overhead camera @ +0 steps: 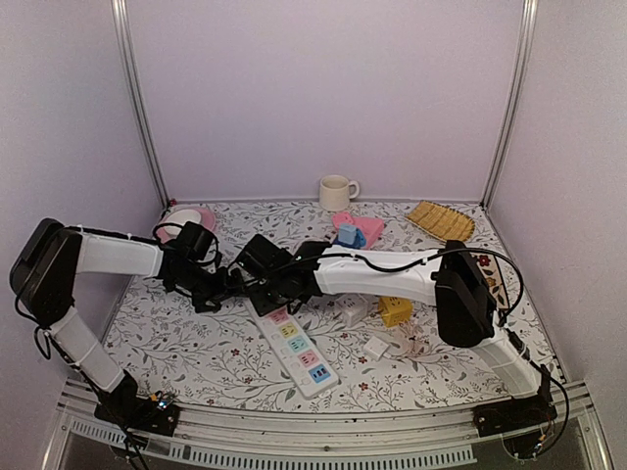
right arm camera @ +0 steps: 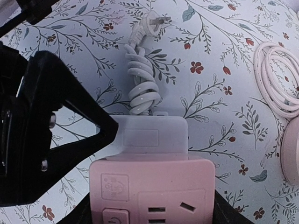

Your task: Pull the plug off the socket

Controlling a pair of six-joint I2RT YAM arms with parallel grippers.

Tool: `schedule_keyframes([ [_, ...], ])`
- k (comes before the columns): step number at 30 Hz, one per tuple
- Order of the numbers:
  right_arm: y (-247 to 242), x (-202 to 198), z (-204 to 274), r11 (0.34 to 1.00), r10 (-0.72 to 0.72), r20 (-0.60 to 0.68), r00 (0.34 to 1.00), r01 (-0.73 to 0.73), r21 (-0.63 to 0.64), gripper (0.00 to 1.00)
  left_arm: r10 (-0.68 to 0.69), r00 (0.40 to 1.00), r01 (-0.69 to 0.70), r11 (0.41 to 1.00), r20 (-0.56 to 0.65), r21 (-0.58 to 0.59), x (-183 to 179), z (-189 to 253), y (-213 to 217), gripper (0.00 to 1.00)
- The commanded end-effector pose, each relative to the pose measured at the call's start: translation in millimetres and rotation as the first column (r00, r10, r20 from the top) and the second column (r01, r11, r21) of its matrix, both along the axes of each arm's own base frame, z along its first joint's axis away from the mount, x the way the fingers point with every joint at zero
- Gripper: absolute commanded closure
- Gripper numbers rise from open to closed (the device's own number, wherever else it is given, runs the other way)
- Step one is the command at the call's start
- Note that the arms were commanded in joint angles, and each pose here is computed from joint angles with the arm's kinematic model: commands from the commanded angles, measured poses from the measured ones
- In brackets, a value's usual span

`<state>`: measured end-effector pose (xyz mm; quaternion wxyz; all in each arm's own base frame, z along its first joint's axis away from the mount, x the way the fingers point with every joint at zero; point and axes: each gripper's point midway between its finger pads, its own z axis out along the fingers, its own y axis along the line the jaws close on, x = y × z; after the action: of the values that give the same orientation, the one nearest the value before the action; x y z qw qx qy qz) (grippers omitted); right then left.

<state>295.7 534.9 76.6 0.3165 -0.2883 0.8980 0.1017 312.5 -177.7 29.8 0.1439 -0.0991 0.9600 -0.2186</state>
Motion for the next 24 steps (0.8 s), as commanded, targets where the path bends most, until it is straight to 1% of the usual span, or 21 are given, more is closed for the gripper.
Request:
schedule_keyframes([
  [1, 4.3, -4.3, 39.5, 0.997, -0.005, 0.026, 1.000, 0.003, 0.073, 0.64, 0.010, 1.000, -0.010, 1.000, -0.021, 0.002, 3.0, -8.1, -0.8, 0.05],
  [5, 4.0, -1.9, 46.3, 0.996, -0.012, 0.039, 0.999, 0.008, 0.083, 0.64, 0.012, 0.999, -0.009, 0.998, -0.041, 0.063, 0.6, -16.1, 4.6, 0.05],
  [10, 7.8, -0.3, 51.4, 0.994, -0.009, 0.038, 0.999, 0.005, 0.113, 0.64, 0.001, 0.999, 0.006, 0.980, -0.037, 0.197, -5.6, -24.7, 16.2, 0.05],
  [12, 7.7, 1.2, 74.3, 0.987, -0.017, 0.043, 0.999, 0.009, 0.162, 0.64, -0.014, 0.999, 0.024, 0.971, -0.041, 0.239, -10.2, -29.1, 16.7, 0.05],
  [24, 8.7, 8.7, 99.9, 0.972, -0.048, 0.075, 0.996, 0.029, 0.232, 0.64, -0.006, 0.996, 0.039, 0.936, -0.093, 0.349, -31.6, -52.9, 33.6, 0.05],
])
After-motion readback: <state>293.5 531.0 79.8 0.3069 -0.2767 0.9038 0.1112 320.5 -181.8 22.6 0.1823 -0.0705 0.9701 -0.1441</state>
